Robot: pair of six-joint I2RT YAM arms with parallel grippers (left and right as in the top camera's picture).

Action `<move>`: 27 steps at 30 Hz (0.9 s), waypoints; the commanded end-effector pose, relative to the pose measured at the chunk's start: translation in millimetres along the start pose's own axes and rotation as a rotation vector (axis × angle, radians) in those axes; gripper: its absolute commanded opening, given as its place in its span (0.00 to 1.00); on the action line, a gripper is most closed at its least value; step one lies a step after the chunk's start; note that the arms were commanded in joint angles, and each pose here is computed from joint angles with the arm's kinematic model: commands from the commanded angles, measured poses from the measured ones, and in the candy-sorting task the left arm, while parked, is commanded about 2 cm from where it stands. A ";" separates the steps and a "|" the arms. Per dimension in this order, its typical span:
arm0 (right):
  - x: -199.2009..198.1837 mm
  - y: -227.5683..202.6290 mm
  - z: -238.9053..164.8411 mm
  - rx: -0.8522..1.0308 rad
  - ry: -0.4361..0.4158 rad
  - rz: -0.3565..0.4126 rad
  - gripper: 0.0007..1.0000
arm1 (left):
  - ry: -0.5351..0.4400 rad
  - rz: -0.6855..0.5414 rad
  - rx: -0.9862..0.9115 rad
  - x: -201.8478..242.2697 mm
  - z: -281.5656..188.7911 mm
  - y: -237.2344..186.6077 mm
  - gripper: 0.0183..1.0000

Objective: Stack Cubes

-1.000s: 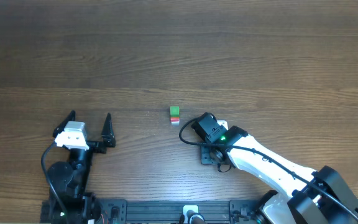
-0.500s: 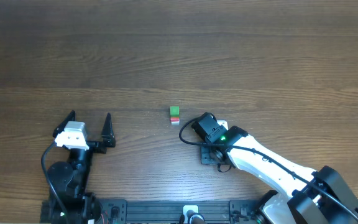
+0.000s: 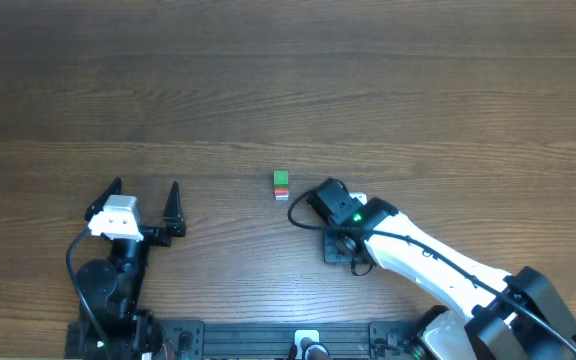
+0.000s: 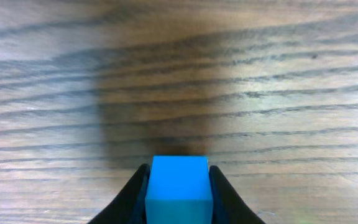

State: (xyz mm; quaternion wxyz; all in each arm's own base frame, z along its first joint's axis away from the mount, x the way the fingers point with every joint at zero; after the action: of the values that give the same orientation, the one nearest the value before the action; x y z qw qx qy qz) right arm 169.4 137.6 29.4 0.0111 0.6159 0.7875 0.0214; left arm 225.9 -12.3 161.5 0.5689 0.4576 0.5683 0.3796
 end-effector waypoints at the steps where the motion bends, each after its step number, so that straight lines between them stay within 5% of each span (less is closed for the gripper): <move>1: 7.5 45.7 -56.3 -0.112 -0.046 -0.007 0.18 | -0.007 0.014 0.004 -0.4 0.0 -1.7 1.00; 12: 48.5 126.5 -153.7 -0.207 -0.043 -0.060 0.16 | -0.007 0.014 0.004 -0.4 0.0 -1.7 1.00; 27: 90.1 157.1 -124.9 -0.085 -0.044 -0.070 0.14 | -0.007 0.014 0.004 -0.4 0.0 -1.7 1.00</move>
State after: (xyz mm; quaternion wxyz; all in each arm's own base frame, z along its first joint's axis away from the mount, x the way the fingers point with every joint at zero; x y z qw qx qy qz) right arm 292.2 255.4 159.8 0.0578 0.5794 0.8122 0.0344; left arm 225.9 -12.4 161.5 0.5690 0.4577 0.5682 0.3794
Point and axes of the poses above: each gripper's point midway between its finger pads, its own z axis out along the fingers, its own x axis along the line the jaws close on, y = z × x, the point moved 2 cm from there along -z, back along the fingers, and after that the axes turned 13 degrees about -z, right-handed, at the moved point
